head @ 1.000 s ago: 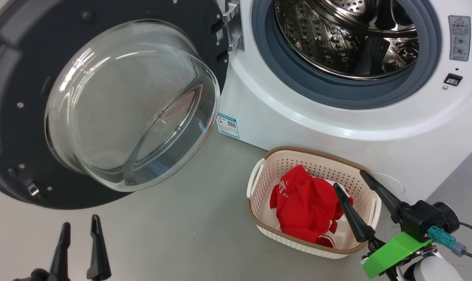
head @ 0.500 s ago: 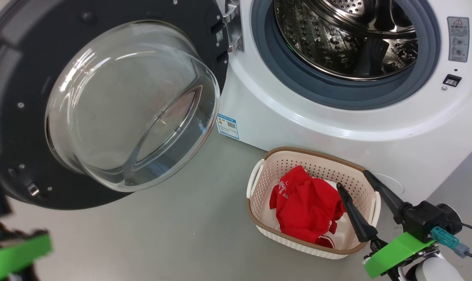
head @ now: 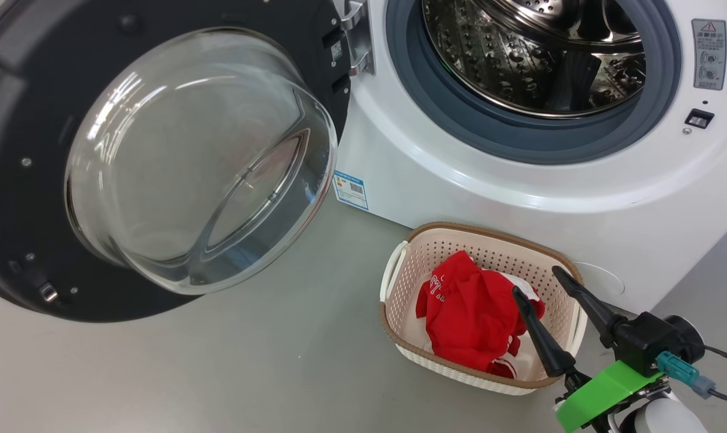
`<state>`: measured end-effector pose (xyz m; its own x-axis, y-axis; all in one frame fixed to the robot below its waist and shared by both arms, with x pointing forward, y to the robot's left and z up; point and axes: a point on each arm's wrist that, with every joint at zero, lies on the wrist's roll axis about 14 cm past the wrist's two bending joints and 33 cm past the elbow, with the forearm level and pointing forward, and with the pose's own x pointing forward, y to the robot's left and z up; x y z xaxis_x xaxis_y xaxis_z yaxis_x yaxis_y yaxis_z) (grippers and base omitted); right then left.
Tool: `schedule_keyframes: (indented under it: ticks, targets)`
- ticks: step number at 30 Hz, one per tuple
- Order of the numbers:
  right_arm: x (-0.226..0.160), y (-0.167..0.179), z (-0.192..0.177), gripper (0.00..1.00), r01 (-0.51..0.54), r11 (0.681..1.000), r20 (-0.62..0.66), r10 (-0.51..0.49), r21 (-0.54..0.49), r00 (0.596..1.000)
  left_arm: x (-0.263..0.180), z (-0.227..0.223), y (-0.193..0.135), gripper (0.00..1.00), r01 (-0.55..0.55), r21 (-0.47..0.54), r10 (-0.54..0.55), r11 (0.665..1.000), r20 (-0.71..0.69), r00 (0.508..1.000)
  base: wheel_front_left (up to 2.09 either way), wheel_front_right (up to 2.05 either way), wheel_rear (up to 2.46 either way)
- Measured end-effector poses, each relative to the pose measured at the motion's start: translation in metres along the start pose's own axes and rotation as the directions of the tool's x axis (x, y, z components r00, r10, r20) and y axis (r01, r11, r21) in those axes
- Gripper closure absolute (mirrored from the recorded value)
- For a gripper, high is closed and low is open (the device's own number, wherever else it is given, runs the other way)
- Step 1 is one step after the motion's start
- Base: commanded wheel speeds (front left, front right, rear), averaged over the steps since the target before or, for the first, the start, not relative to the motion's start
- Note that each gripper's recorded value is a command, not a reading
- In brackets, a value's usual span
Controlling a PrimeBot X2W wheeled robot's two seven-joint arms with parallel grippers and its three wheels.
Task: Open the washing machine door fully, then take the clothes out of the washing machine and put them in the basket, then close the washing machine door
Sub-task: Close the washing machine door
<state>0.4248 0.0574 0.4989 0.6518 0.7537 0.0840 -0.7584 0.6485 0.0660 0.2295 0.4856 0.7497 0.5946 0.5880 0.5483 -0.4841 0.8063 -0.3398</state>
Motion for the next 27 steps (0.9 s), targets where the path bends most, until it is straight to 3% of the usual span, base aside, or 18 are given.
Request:
schedule_keyframes:
  ticks: [3,6,8,13,17,20,27]
  targets:
    - [0.0,0.001,-0.001,0.0,-0.003,1.0,-0.003,0.003,0.002,1.0,0.015,-0.018,0.025,1.0,-0.074,-0.024,0.07,0.997,-0.138,0.988,0.0,0.0,0.0]
    - [0.0,0.002,-0.001,0.0,-0.005,1.0,-0.003,0.005,0.004,1.0,0.015,-0.044,0.049,1.0,-0.155,-0.051,0.133,0.987,-0.304,0.944,0.0,0.0,0.0]
    - [0.0,0.003,-0.001,0.0,-0.005,1.0,-0.001,0.005,0.007,1.0,0.011,-0.068,0.061,1.0,-0.238,-0.132,0.157,0.962,-0.446,0.881,0.0,0.0,0.0]
    - [-0.001,0.0,-0.005,0.0,0.001,1.0,-0.008,-0.001,0.012,1.0,-0.005,-0.108,0.065,1.0,-0.343,-0.216,0.119,0.914,-0.666,0.737,0.0,0.0,0.0]
    - [-0.003,-0.004,-0.009,0.0,0.008,1.0,-0.017,-0.008,0.014,1.0,-0.021,-0.132,0.062,1.0,-0.398,-0.238,0.076,0.886,-0.772,0.631,0.0,0.0,0.0]
    - [-0.006,-0.008,-0.012,0.0,0.017,1.0,-0.024,-0.016,0.014,1.0,-0.028,-0.145,0.056,1.0,-0.4,-0.23,0.039,0.887,-0.826,0.562,0.0,0.0,0.0]
    - [-0.01,-0.016,-0.019,0.0,0.035,0.999,-0.038,-0.035,0.019,0.999,-0.041,-0.166,0.034,1.0,-0.399,-0.266,-0.068,0.878,-0.893,0.446,0.0,0.0,0.0]
